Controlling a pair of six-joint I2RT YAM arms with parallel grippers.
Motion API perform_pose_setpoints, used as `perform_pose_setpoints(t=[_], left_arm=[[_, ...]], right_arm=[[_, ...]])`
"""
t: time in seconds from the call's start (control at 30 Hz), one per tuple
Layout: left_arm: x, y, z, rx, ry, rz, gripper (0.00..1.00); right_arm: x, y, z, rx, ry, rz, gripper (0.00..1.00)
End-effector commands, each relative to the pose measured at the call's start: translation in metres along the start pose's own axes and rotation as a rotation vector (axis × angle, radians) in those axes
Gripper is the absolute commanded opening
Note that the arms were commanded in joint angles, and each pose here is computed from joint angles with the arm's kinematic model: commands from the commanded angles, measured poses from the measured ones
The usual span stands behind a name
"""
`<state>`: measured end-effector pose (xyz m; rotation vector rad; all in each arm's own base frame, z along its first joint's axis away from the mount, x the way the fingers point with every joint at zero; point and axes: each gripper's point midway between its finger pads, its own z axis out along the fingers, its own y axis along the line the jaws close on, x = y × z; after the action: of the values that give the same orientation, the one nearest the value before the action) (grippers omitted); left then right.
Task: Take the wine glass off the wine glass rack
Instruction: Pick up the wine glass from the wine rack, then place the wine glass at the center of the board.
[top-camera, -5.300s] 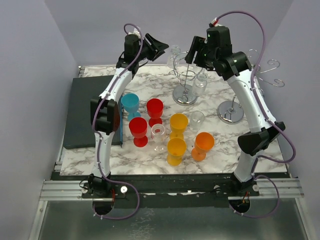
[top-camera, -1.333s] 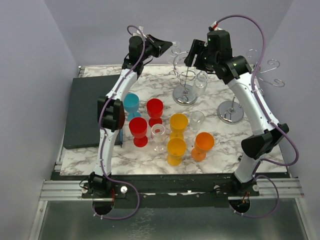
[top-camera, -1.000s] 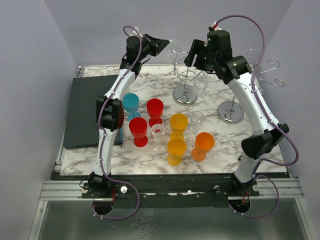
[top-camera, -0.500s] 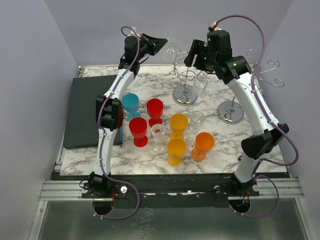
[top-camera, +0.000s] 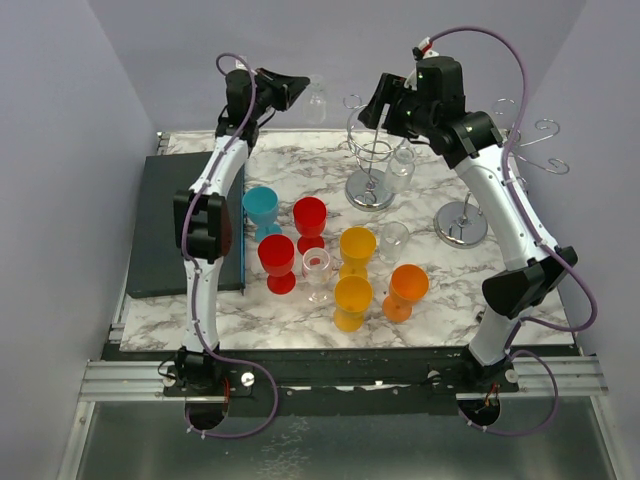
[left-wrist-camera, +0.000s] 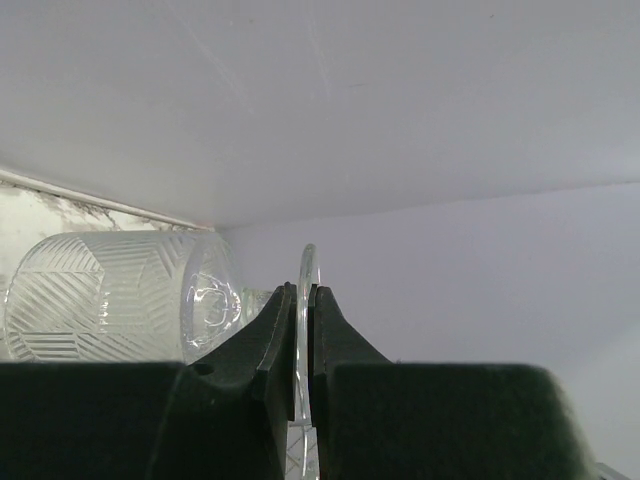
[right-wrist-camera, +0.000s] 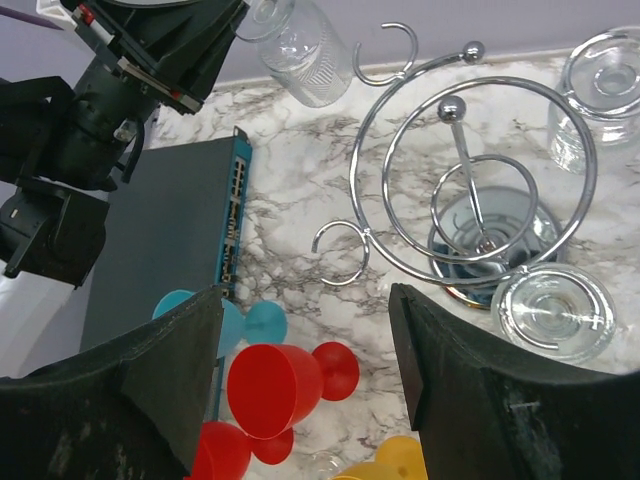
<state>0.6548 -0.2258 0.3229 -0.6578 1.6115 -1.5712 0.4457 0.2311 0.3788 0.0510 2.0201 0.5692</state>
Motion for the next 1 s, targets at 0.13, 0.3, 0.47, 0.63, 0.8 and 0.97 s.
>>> perform_pose_setpoints(t=[0.13, 0.3, 0.47, 0.63, 0.8, 0.97], left_arm=[[-0.015, -0.112, -0.056, 0.130, -0.049, -0.016, 0.00], [-0.008, -0.141, -0.085, 0.140, -0.044, -0.089, 0.00], [0.006, -0.166, -0.114, 0.150, -0.029, -0.164, 0.00], [0.018, -0.193, -0.142, 0.175, -0.022, -0.215, 0.00], [0.030, -0.217, -0.166, 0.204, -0.009, -0.266, 0.00], [0.041, -0.234, -0.181, 0.227, 0.011, -0.301, 0.00]], right_arm=[[-0.003, 0.033, 0.008, -0.173, -0.009, 0.049, 0.77], [0.001, 0.045, 0.008, -0.259, -0.028, 0.108, 0.84], [0.002, 0.055, 0.000, -0.348, -0.083, 0.180, 0.92], [0.002, 0.067, -0.015, -0.464, -0.132, 0.270, 0.99], [0.002, 0.075, -0.027, -0.569, -0.181, 0.353, 1.00], [0.006, 0.083, -0.034, -0.674, -0.201, 0.425, 1.00]])
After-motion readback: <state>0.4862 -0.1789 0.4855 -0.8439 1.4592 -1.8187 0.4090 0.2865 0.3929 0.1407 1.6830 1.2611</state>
